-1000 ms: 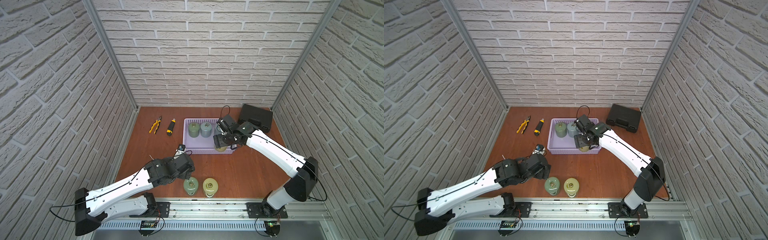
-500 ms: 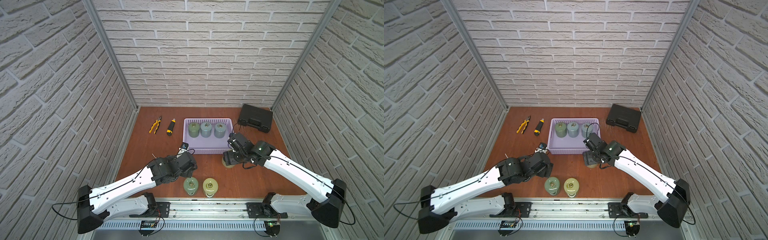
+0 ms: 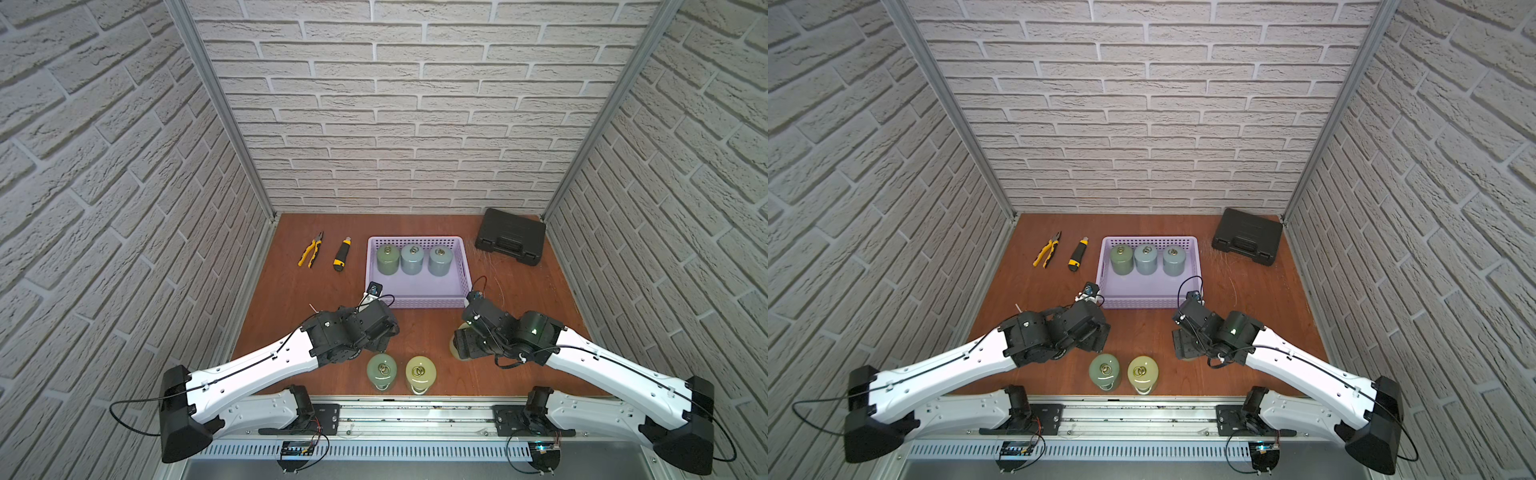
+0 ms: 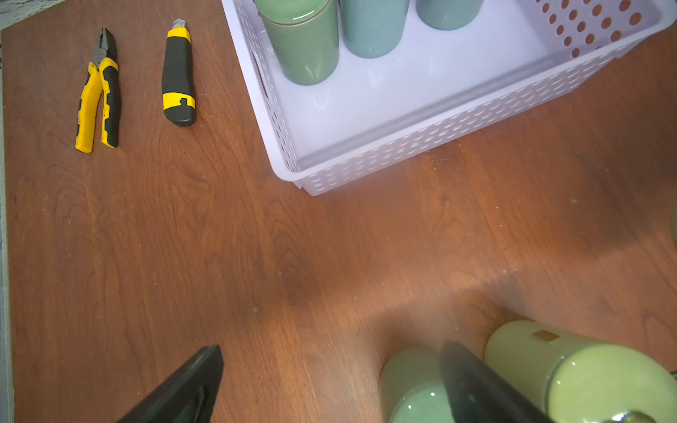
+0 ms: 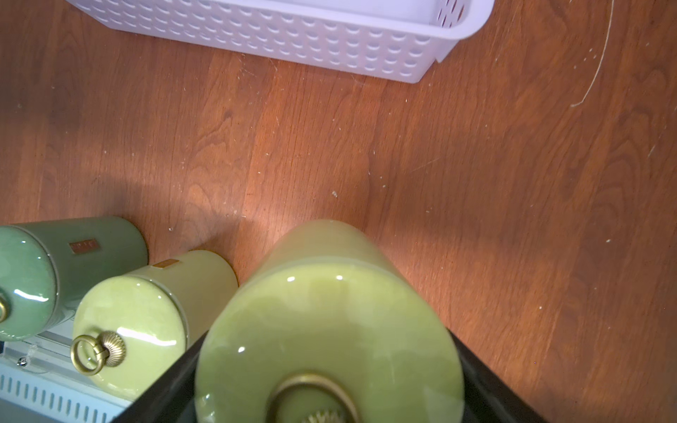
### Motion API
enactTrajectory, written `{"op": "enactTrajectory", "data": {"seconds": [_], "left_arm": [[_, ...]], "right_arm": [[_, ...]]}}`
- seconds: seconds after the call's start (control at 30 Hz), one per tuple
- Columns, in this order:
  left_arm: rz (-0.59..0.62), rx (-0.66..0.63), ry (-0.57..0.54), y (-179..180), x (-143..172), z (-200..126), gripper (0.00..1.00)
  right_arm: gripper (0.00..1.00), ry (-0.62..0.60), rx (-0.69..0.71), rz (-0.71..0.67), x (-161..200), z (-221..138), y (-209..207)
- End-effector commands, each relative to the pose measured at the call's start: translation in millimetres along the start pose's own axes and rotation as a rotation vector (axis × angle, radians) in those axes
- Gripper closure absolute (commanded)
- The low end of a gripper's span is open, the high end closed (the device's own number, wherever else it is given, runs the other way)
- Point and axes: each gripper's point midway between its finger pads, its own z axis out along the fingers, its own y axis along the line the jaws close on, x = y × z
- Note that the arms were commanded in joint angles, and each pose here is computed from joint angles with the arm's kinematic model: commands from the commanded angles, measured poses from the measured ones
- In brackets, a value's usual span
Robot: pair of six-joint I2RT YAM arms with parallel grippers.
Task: Take the tea canister out of the basket
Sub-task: Place the tea canister at the center of the board.
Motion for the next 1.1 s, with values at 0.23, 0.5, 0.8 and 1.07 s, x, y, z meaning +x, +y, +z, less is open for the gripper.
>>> {"op": "enactTrajectory", "data": {"seconds": [0.23, 0.5, 0.8, 1.07], "left_arm": [[-0.014, 0.006, -0.027, -0.4, -11.6, -4.7, 0.02], [-0.017, 0.011, -0.021, 1.0, -9.0, -6.5, 0.02], [-0.02, 0.01, -0.017, 5.0, -4.6, -9.0, 0.02], [-0.016, 0.011, -0.015, 8.3, -0.8, -11.3, 0.02]], "right_arm": [[0.54, -0.067, -0.028, 0.054, 9.5, 3.0, 12.0], [0.54, -0.055, -0.017, 0.03, 20.7, 12.6, 21.6], [0.54, -0.04, -0.013, 0.012, 31.1, 24.2, 31.9], [0.54, -0.035, 0.001, 0.015, 41.3, 30.5, 36.3]]}}
